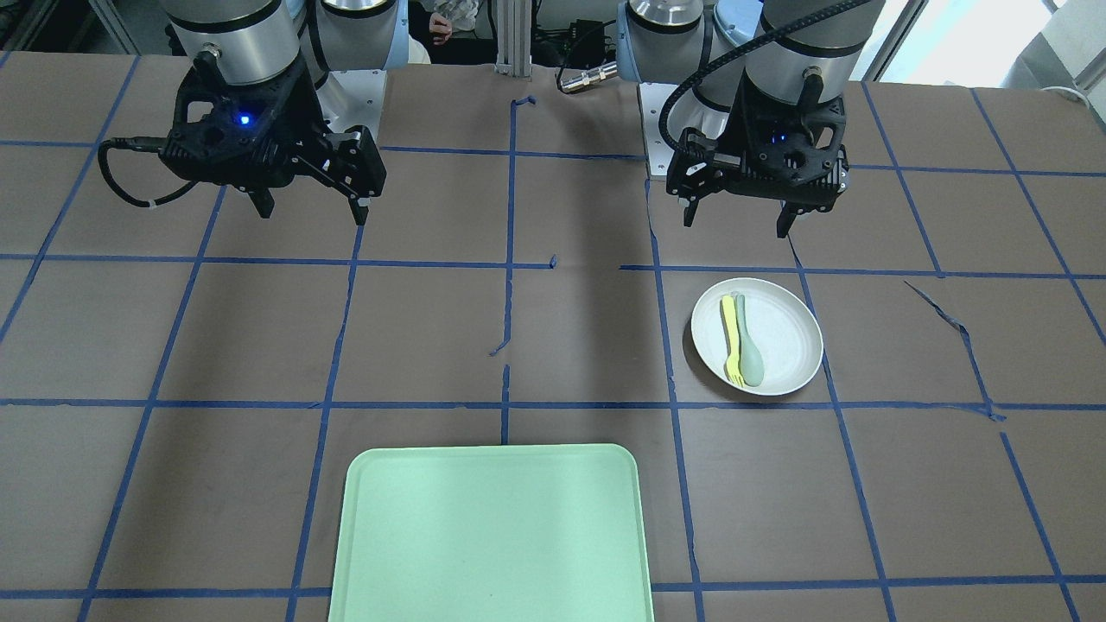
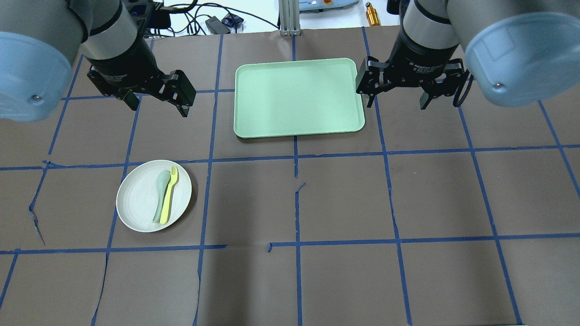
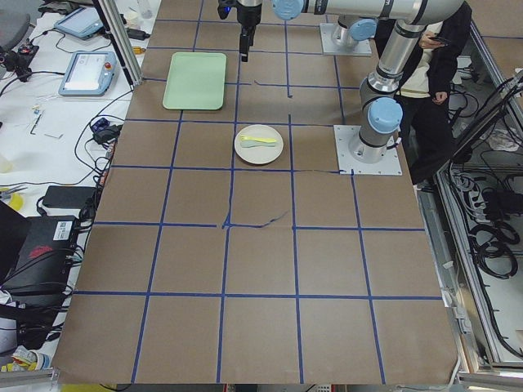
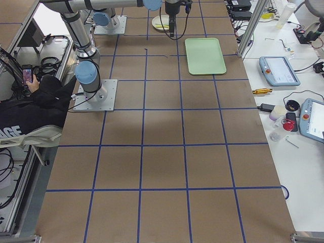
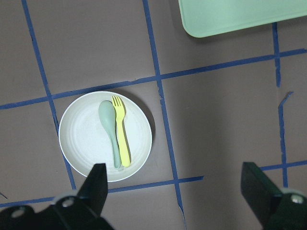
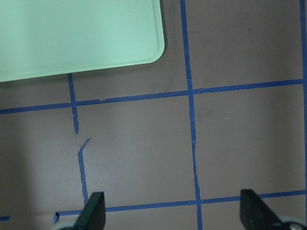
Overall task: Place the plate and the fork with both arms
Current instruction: 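Reach the left gripper down to the white plate rim and grasp it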
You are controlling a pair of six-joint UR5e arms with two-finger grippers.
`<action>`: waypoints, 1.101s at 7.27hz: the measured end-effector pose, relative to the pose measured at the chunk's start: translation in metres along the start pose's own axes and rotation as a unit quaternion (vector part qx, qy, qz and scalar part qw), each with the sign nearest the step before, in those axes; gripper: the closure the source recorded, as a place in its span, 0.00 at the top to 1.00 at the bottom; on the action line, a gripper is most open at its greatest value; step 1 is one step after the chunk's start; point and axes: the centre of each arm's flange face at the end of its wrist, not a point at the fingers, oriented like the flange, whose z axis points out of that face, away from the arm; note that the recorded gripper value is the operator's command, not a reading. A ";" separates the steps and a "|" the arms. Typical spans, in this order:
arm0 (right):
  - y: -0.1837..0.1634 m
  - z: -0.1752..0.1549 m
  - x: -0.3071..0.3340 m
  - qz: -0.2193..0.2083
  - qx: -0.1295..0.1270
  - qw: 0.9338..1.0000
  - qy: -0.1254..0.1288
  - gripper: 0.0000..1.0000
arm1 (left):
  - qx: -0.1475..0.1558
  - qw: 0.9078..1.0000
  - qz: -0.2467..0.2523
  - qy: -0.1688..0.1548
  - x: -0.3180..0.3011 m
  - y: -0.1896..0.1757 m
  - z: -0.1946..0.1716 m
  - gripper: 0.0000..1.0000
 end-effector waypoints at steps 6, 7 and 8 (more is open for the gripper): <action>-0.001 0.008 0.000 0.001 -0.008 1.000 0.002 1.00 | -0.035 0.998 -0.052 0.026 -0.197 0.073 0.245 0.67; -0.002 0.009 -0.001 0.000 -0.008 1.000 0.002 1.00 | -0.031 0.997 -0.064 0.037 -0.211 0.089 0.272 0.55; -0.002 0.009 -0.001 0.000 -0.009 1.000 0.003 1.00 | -0.026 0.996 -0.073 0.051 -0.217 0.095 0.290 0.52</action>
